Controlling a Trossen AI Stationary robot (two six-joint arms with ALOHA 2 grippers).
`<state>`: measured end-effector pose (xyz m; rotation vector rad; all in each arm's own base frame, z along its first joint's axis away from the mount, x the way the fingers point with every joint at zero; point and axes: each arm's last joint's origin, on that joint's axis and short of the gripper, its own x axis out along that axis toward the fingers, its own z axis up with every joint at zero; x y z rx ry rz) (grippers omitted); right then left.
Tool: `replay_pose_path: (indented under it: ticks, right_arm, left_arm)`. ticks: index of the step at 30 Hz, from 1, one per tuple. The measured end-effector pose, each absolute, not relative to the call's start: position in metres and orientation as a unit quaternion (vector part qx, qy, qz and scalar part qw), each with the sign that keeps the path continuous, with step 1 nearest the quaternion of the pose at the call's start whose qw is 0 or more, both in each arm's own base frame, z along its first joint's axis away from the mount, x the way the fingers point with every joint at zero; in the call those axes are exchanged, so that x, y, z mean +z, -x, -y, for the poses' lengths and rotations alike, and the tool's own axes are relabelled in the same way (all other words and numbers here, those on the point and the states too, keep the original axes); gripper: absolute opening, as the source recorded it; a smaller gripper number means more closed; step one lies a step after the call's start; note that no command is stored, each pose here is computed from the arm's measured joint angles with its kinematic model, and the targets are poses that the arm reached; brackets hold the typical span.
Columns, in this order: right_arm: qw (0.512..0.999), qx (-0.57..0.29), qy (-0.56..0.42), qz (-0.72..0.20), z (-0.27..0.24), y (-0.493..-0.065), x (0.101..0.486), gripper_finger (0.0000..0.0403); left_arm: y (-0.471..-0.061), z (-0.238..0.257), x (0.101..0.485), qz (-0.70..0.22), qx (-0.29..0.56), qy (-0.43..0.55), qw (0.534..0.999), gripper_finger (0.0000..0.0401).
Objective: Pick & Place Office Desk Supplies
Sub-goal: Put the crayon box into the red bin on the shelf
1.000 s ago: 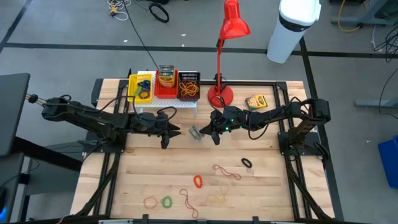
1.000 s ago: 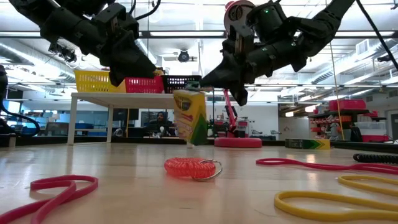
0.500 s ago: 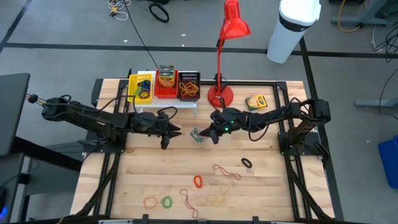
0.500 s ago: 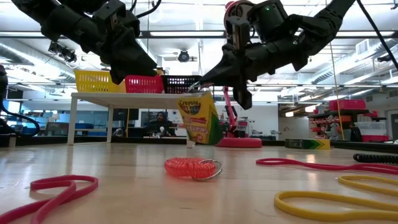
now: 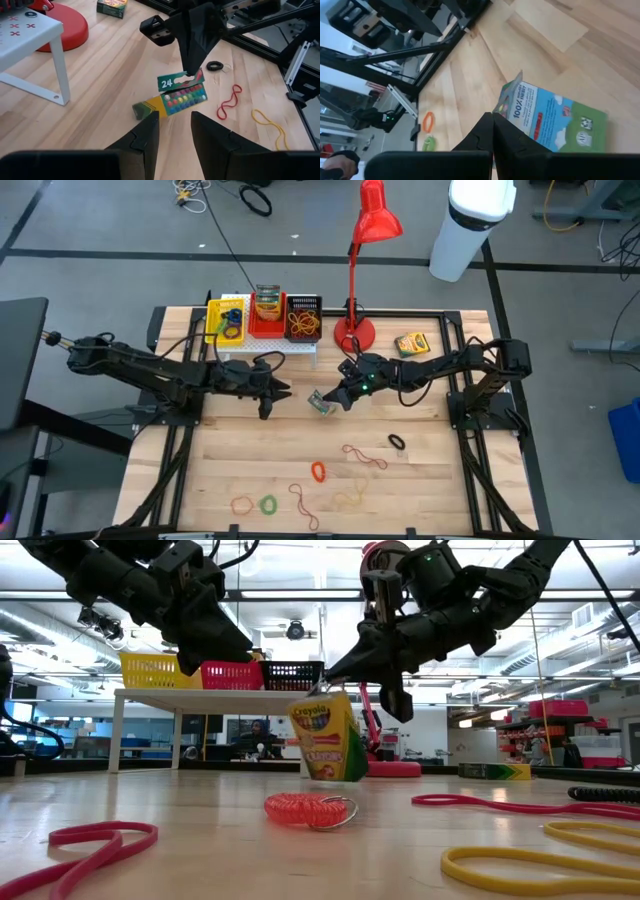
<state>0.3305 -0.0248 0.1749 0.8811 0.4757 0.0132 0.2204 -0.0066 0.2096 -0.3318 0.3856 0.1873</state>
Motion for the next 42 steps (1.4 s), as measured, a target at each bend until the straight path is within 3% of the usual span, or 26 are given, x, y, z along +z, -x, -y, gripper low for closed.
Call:
replay_pose_path:
  ticks: [28,42]
  right_arm:
    - [0.858,0.029,-0.449,-0.247,0.026,-0.334,0.163,0.0004]
    - [0.874,0.025,-0.407,-0.263,0.046,-0.329,0.158,0.0005]
  left_arm:
    - [-0.220,0.007,0.210,-0.189,0.096,0.176,0.961,0.0119]
    - [-0.220,0.007,0.210,-0.189,0.095,0.176,0.961,0.0119]
